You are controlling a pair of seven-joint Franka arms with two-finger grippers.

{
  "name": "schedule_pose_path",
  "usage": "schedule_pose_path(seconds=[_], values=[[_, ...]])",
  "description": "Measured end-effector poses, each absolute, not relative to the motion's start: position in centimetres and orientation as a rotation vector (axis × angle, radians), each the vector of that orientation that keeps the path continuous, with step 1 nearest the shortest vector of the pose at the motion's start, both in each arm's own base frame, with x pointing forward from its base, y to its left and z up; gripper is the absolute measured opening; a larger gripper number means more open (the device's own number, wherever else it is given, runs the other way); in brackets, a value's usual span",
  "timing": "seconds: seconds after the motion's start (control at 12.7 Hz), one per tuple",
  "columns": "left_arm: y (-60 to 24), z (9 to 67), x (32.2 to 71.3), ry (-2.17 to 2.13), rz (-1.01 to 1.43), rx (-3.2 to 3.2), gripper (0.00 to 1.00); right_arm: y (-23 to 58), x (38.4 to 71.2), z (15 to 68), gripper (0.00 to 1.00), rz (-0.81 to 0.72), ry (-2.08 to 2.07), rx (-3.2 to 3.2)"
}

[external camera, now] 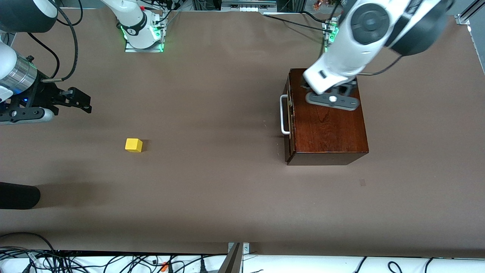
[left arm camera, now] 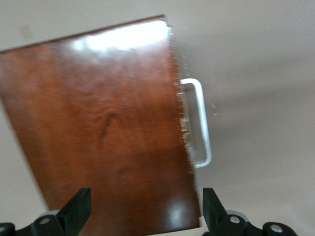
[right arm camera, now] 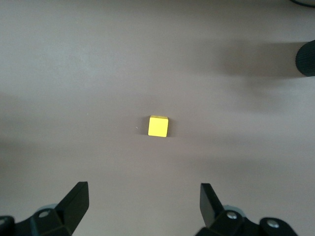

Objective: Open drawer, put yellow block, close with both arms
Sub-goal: 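Move the left gripper to the white drawer handle of the box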

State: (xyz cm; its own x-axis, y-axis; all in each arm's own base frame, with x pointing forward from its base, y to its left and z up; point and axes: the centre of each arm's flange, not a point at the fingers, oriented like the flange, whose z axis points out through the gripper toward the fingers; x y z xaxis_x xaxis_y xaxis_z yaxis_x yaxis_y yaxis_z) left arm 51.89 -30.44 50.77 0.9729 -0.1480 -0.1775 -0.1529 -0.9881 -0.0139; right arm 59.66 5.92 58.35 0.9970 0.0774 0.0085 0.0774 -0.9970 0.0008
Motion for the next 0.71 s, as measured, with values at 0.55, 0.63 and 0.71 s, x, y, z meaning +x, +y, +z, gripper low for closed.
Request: schedule_pose_path(seconds=[0.55, 0.63, 0.71], values=[[-41.9, 40.9, 47.6, 0.100, 0.173, -2.902, 1.00, 6.1, 59.7, 58.4, 1.00, 0.018, 0.127, 3.139], [-43.1, 39.1, 47.0, 0.091, 0.153, -2.871, 1.00, 6.1, 59.7, 58.4, 1.00, 0.018, 0.126, 3.139], [-44.0, 37.6, 46.6, 0.084, 0.144, -2.856, 1.00, 6.1, 59.7, 58.4, 1.00, 0.018, 0.126, 3.139]])
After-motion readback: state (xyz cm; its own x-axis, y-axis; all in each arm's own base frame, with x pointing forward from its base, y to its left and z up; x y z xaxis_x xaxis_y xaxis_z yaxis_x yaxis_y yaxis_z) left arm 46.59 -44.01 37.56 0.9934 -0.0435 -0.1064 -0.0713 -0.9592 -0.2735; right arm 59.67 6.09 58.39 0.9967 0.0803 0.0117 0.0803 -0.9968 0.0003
